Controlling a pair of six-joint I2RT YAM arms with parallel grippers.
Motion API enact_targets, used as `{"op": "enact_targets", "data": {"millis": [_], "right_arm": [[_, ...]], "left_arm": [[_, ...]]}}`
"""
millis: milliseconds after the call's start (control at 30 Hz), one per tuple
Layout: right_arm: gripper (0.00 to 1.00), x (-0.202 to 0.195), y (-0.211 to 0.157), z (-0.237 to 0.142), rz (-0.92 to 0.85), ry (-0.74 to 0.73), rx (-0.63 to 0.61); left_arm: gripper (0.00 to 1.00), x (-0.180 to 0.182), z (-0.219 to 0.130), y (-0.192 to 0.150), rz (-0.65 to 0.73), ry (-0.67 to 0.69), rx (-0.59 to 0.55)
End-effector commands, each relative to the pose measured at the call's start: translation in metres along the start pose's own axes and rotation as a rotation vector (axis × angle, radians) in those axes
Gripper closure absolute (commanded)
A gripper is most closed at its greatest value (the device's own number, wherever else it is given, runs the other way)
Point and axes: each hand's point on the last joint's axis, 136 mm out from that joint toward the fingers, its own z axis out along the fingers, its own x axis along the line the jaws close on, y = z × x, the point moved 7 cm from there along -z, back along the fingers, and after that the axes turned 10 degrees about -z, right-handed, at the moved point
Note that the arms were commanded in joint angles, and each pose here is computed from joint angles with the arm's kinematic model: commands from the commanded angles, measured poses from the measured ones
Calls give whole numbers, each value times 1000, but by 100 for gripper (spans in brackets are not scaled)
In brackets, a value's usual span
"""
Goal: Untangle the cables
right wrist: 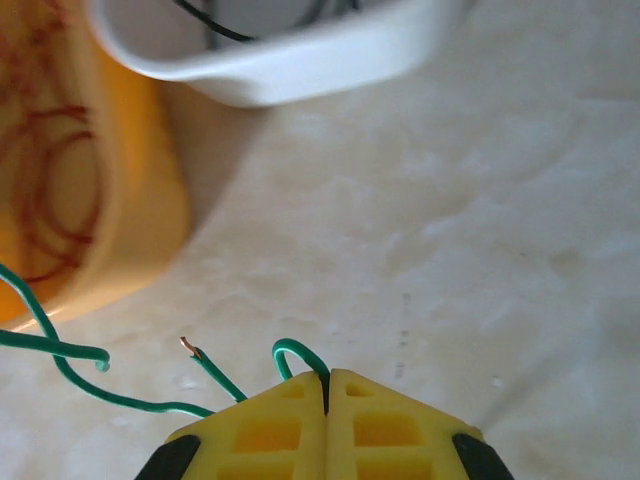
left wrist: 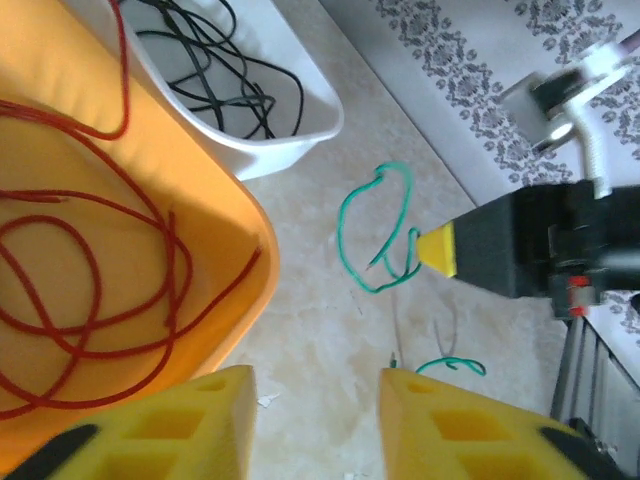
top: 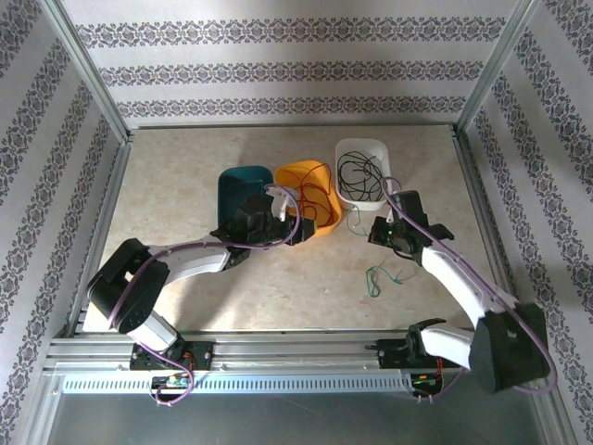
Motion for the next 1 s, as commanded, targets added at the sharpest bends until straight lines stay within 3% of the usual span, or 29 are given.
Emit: {"op": "enact_targets", "data": {"millis": [0, 167, 333, 433, 533, 633, 800, 967], "right_arm": [[100, 17, -9, -11, -41, 151, 24], [100, 33, -10, -14, -53, 244, 40], [100, 52, -8, -14, -94, 306, 42], [100, 58, -7, -16, -102, 322, 38], [100, 56, -6, -17, -95, 304, 30], [100, 48, -7, -17, -71, 236, 16], [100, 26, -12, -13, 17, 98, -9], [100, 26, -13, -9, 62, 106, -13]], "left_arm": [[49, -33, 10, 16, 28, -196, -25], [41, -51, 22, 13, 72, -291, 24], [41, -44, 34, 10, 68, -239, 24], [52, -37, 39, 12, 60, -191, 2], [80, -34, 39, 15, 60, -161, -35], [98, -32, 33, 21, 65, -113, -97], [100, -27, 9, 34, 78, 4, -246], [100, -29, -14, 44, 79, 56, -381]]}}
